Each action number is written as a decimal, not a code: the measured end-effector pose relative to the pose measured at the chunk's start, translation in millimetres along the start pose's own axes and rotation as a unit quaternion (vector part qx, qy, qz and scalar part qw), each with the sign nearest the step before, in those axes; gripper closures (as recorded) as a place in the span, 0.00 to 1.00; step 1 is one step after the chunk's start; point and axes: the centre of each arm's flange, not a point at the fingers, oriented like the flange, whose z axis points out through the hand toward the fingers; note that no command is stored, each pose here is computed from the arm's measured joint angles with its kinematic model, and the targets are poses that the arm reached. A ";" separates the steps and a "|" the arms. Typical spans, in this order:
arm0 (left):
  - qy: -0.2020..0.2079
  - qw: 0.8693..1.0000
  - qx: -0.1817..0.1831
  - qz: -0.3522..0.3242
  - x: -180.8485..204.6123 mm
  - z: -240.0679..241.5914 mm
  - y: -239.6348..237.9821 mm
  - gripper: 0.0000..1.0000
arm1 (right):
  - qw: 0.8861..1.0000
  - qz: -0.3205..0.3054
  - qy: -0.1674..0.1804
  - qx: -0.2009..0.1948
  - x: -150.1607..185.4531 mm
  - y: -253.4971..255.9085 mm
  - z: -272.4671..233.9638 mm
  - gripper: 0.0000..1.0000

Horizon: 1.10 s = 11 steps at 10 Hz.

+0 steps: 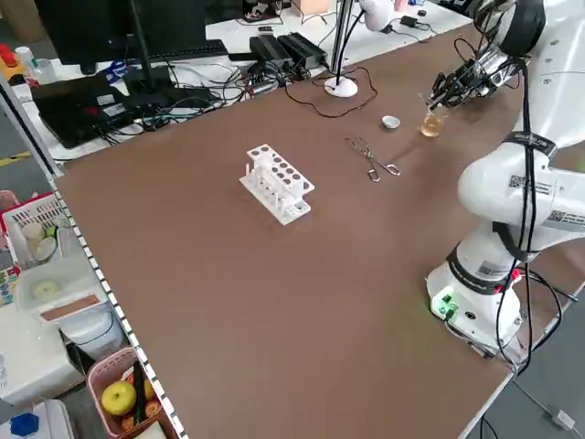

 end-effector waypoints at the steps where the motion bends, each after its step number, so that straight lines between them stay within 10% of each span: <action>1: 0.001 1.000 0.002 -0.004 -1.3 -4.3 -3.3 0.79 | 1.000 0.000 0.000 0.000 -0.2 -0.2 0.5 0.57; 11: 0.007 0.999 0.001 -0.045 -17.2 -13.8 -34.0 0.79 | 1.000 0.008 0.001 0.000 2.7 0.4 0.9 0.57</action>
